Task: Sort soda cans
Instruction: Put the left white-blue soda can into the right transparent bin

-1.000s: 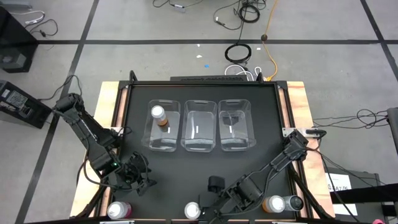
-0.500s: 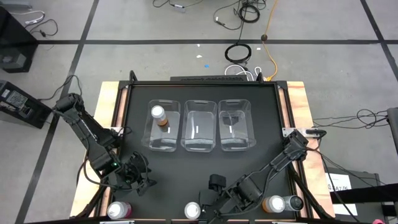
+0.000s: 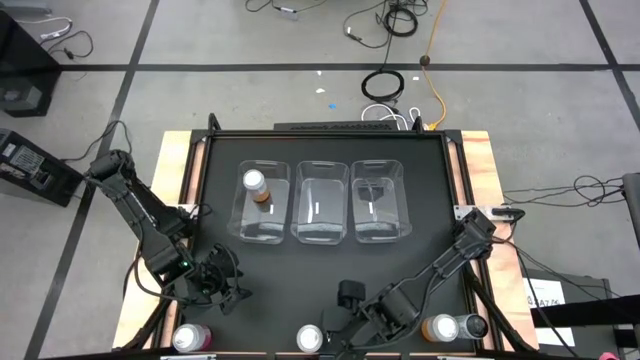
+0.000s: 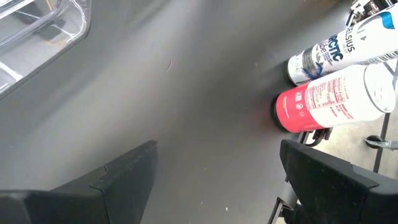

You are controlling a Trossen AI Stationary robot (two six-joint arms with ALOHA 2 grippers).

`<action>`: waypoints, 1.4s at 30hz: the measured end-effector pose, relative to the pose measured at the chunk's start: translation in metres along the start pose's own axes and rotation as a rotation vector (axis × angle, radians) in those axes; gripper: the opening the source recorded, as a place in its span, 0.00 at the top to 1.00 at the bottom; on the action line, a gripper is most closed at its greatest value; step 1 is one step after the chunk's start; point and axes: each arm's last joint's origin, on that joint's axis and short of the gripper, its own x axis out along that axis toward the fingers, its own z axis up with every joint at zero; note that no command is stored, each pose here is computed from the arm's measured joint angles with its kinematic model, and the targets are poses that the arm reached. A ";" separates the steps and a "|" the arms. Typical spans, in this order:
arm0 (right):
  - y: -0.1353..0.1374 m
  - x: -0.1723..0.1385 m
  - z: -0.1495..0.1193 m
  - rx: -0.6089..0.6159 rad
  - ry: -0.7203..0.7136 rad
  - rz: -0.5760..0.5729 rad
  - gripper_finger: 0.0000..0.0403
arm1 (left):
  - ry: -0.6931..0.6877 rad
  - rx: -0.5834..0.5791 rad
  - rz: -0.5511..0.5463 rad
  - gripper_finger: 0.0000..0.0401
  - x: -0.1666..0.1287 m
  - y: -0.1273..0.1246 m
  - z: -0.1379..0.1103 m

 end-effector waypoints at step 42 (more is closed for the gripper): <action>-0.012 0.063 -0.008 0.167 0.155 -0.121 0.42 | 0.010 0.047 0.000 0.14 0.000 0.000 0.000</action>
